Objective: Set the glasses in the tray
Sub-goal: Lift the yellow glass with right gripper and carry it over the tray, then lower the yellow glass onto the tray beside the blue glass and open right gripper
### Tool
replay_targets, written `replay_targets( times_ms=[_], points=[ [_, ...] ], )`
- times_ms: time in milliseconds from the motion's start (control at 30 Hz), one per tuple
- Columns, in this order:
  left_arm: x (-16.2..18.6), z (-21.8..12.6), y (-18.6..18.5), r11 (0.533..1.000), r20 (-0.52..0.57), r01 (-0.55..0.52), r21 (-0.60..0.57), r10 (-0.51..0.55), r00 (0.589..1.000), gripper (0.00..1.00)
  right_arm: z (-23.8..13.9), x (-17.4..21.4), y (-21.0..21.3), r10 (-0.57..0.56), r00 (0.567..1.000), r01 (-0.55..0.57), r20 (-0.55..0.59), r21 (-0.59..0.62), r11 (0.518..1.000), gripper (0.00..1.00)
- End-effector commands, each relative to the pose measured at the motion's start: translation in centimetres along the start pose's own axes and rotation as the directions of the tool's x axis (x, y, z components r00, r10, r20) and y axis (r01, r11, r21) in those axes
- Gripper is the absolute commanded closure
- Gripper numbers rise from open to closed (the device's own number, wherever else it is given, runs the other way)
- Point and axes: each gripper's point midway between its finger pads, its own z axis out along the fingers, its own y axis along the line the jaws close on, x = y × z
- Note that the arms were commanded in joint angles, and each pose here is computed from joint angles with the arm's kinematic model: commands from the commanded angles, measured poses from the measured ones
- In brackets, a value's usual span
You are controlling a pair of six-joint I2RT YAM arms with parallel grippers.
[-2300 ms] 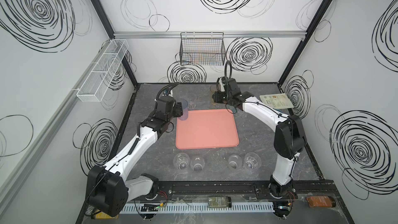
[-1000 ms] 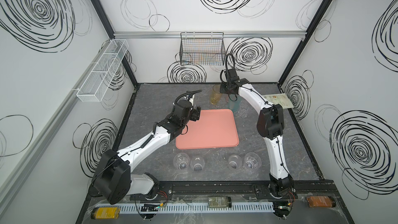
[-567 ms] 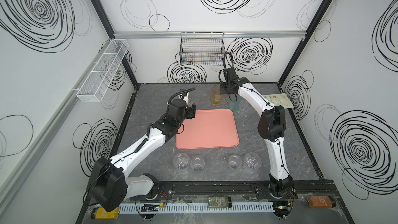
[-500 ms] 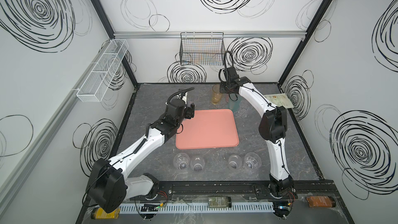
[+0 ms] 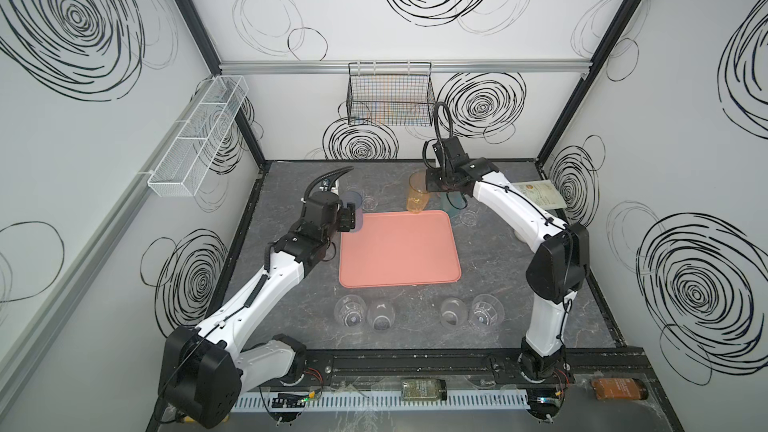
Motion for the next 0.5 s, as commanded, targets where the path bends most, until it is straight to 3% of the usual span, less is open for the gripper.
replay_targets(
  times_ms=[0,167,467],
  points=[
    [-0.6,-1.0,1.2,0.999,0.01,0.051,-0.017,-0.05,0.999,0.2,-2.0,1.1,2.0,-0.012,1.0,0.014,0.025,-0.047,0.999,1.0],
    [0.4,-1.2,2.7,0.989,-0.017,0.142,-0.036,-0.143,0.99,0.21,-2.5,5.0,4.3,-0.053,0.998,0.051,-0.027,-0.064,0.997,1.0],
    [1.9,-2.3,4.3,0.976,-0.017,0.203,-0.08,-0.205,0.979,0.21,-2.4,8.9,10.5,-0.124,0.991,0.117,-0.048,-0.122,0.986,1.0]
  ],
)
